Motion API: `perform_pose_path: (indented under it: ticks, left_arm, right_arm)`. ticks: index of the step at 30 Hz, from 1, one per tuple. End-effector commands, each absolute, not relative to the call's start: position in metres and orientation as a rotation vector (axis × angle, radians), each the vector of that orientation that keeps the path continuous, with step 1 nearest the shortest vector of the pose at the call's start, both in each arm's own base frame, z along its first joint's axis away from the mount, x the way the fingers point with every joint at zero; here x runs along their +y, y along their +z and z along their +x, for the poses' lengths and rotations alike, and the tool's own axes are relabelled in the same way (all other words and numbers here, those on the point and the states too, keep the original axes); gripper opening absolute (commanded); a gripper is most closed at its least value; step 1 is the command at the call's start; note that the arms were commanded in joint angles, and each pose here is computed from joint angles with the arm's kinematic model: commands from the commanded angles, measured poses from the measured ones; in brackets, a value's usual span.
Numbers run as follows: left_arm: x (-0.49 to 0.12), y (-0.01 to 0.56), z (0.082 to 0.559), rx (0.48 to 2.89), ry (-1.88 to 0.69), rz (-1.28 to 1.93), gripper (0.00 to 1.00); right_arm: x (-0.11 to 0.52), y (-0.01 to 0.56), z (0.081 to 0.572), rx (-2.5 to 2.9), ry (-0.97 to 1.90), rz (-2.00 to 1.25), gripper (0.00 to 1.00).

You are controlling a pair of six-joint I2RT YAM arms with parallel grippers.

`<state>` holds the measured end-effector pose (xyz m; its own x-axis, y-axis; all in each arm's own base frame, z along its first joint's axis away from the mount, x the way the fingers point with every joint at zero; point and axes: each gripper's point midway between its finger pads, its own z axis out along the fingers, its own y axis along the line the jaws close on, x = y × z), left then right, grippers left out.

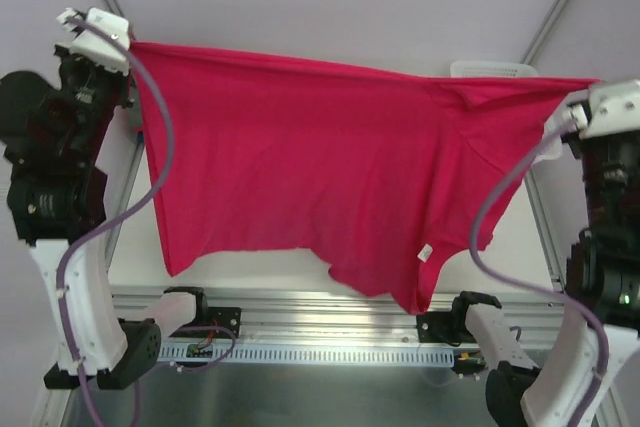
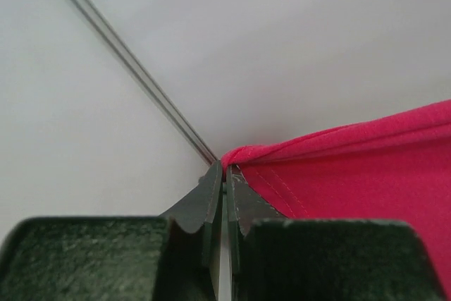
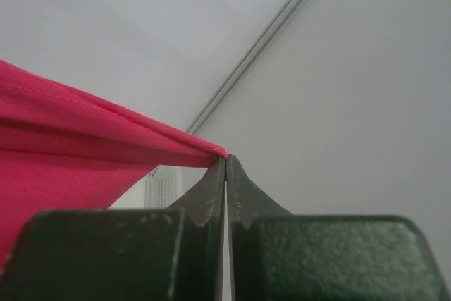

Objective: Fold and stack the t-shirts
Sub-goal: Flatten out the tshirt

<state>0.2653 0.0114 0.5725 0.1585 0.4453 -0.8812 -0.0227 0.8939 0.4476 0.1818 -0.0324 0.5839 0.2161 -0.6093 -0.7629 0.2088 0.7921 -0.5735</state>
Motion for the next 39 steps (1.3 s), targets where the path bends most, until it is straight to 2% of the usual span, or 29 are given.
perform_pose_path:
  ticks: [1, 9, 10, 12, 13, 16, 17, 18, 20, 27, 39]
  left_arm:
    - [0.039, 0.516, 0.328, 1.581, 0.456, 0.384, 0.00]
    - [0.049, 0.366, 0.438, 1.911, 0.332, 0.501, 0.00]
    - [0.052, 0.331, 0.455, 1.981, 0.309, 0.522, 0.00]
    - [0.062, 0.302, 0.476, 2.030, 0.322, 0.540, 0.00]
    - [0.067, 0.271, 0.494, 2.088, 0.304, 0.552, 0.00]
    - [0.087, 0.228, 0.533, 2.169, 0.317, 0.537, 0.00]
    - [0.094, 0.220, 0.541, 2.184, 0.341, 0.533, 0.00]
    - [0.099, 0.228, 0.554, 2.161, 0.367, 0.523, 0.00]
    - [0.103, 0.204, 0.569, 2.193, 0.369, 0.533, 0.00]
    - [0.104, 0.203, 0.578, 2.183, 0.380, 0.538, 0.00]
    - [0.082, 0.171, 0.524, 2.287, 0.236, 0.544, 0.00]
  right_arm:
    - [-0.078, 0.539, 0.268, 1.434, -0.758, -0.424, 0.00]
    - [-0.101, 0.413, 0.392, 1.768, -0.584, -0.473, 0.01]
    - [-0.104, 0.378, 0.417, 1.849, -0.528, -0.469, 0.01]
    - [-0.106, 0.339, 0.441, 1.933, -0.477, -0.488, 0.01]
    - [-0.109, 0.298, 0.462, 2.022, -0.431, -0.486, 0.01]
    - [-0.118, 0.260, 0.497, 2.107, -0.419, -0.485, 0.00]
    - [-0.123, 0.233, 0.516, 2.158, -0.414, -0.496, 0.01]
    - [-0.125, 0.223, 0.522, 2.174, -0.430, -0.504, 0.01]
    - [-0.118, 0.201, 0.537, 2.183, -0.452, -0.582, 0.01]
    - [-0.088, 0.182, 0.543, 2.186, -0.427, -0.666, 0.01]
    - [-0.057, 0.185, 0.509, 2.220, -0.326, -0.679, 0.01]
